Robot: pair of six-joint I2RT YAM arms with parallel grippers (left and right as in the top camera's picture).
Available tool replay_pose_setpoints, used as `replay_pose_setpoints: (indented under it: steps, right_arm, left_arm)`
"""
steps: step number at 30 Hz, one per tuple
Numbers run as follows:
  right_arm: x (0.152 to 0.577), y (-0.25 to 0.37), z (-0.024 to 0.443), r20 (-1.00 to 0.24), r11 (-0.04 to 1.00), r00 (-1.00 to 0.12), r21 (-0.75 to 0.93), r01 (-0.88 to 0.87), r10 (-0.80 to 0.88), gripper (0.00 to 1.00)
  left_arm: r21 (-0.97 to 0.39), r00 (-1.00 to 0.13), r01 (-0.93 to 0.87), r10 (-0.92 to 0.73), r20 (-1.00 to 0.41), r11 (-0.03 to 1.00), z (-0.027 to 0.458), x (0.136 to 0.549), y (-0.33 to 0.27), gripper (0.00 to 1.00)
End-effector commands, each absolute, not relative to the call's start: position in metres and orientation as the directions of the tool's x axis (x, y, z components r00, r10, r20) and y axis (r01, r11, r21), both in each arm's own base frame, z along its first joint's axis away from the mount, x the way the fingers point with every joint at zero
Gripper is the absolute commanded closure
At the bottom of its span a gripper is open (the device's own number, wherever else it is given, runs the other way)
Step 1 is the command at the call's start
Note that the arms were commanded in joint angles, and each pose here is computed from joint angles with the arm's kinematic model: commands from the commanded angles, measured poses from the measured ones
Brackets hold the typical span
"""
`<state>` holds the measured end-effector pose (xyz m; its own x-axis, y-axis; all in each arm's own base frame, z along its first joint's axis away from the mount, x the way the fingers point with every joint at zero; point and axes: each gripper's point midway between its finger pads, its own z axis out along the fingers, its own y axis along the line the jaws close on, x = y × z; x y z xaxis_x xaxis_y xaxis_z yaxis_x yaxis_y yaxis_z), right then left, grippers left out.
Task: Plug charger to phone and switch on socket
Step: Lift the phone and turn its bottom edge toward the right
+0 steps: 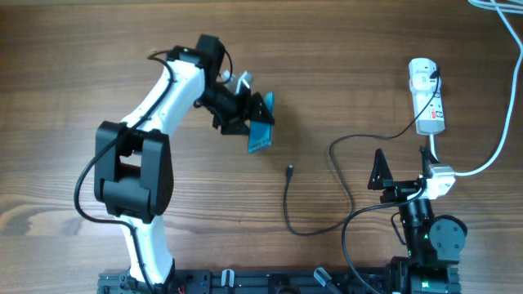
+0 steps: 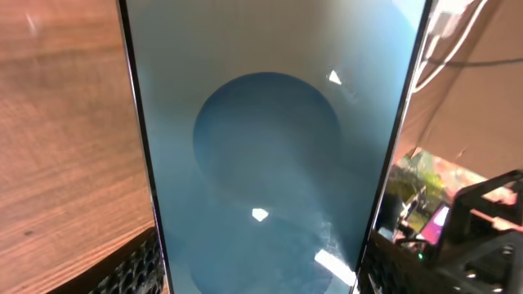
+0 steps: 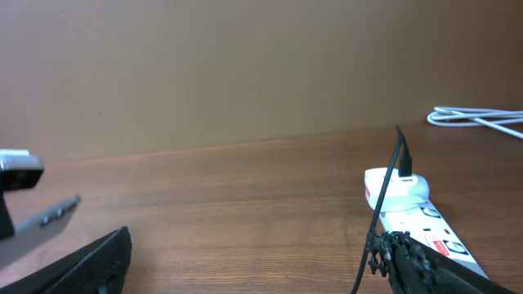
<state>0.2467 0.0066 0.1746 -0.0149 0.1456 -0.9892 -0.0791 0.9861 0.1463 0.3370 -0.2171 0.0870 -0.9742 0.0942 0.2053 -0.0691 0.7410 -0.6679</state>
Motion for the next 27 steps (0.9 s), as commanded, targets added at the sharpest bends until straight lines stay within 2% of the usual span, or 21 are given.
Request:
replay_pose_setpoints:
  steps: [1, 8, 17, 24, 27]
  right_arm:
    - [0.246, 0.007, 0.178, -0.988, 0.984, -0.002, 0.157, -0.085, 0.157, 0.00]
    - [0.246, 0.007, 0.178, -0.988, 0.984, -0.002, 0.157, -0.085, 0.157, 0.00]
    - [0.246, 0.007, 0.178, -0.982, 0.978, -0.005, 0.189, -0.084, 0.190, 0.00]
    - [0.246, 0.007, 0.178, -0.982, 0.978, -0.005, 0.189, -0.084, 0.190, 0.00]
    - [0.246, 0.007, 0.178, -0.982, 0.978, -0.005, 0.189, -0.084, 0.189, 0.00]
  left_arm:
    - [-0.728, -0.966, -0.072, 0.133, 0.220, 0.681, 0.094, 0.324, -0.226, 0.37]
    - [-0.784, -0.957, -0.105, 0.151, 0.247, 0.612, 0.106, 0.318, -0.237, 0.38]
    - [-0.771, -0.932, -0.146, 0.176, 0.318, 0.620, 0.110, 0.299, -0.246, 0.39]
    - [-0.661, -0.854, -0.386, 0.021, 0.520, 0.644, 0.112, 0.294, -0.246, 0.44]
    - [-0.609, -0.813, -0.463, -0.035, 0.581, 0.645, 0.113, 0.293, -0.246, 0.51]
